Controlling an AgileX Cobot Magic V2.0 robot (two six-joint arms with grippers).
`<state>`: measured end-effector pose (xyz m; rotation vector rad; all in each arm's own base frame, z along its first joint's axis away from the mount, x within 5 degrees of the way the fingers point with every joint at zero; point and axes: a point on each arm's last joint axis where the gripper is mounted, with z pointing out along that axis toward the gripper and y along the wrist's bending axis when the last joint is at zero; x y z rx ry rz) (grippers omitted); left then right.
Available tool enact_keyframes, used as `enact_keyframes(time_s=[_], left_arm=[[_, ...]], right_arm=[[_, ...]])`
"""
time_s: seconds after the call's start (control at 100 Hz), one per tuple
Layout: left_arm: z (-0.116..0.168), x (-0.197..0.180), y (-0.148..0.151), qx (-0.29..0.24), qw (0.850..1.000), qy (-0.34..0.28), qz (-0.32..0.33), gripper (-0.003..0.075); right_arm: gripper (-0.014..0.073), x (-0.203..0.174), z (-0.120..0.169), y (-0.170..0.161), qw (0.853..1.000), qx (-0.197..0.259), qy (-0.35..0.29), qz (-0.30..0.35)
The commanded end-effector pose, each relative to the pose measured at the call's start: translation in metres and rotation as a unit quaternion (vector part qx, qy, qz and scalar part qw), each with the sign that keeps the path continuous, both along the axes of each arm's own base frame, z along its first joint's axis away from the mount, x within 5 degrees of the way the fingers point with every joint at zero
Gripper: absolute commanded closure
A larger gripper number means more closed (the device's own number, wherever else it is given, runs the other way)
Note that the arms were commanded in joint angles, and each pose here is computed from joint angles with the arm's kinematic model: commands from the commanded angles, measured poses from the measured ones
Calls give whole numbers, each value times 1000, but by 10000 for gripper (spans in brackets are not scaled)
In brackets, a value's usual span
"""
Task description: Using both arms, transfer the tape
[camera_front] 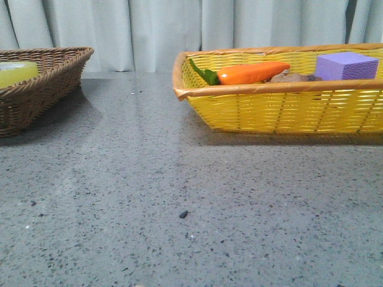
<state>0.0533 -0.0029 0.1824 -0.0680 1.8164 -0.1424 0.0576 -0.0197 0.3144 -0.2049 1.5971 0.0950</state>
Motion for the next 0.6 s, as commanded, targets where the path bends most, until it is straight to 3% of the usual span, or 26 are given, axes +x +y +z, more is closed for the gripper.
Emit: enact_keyframes(time_s=[0.0, 0.59], left_arm=[[1, -1, 0, -5, 1000, -30, 1, 741], [1, -1, 0, -5, 1000, -30, 1, 741]], right_arm=[[662, 0, 11, 0, 999, -13, -33, 2], [662, 0, 10, -3, 999, -18, -28, -15]])
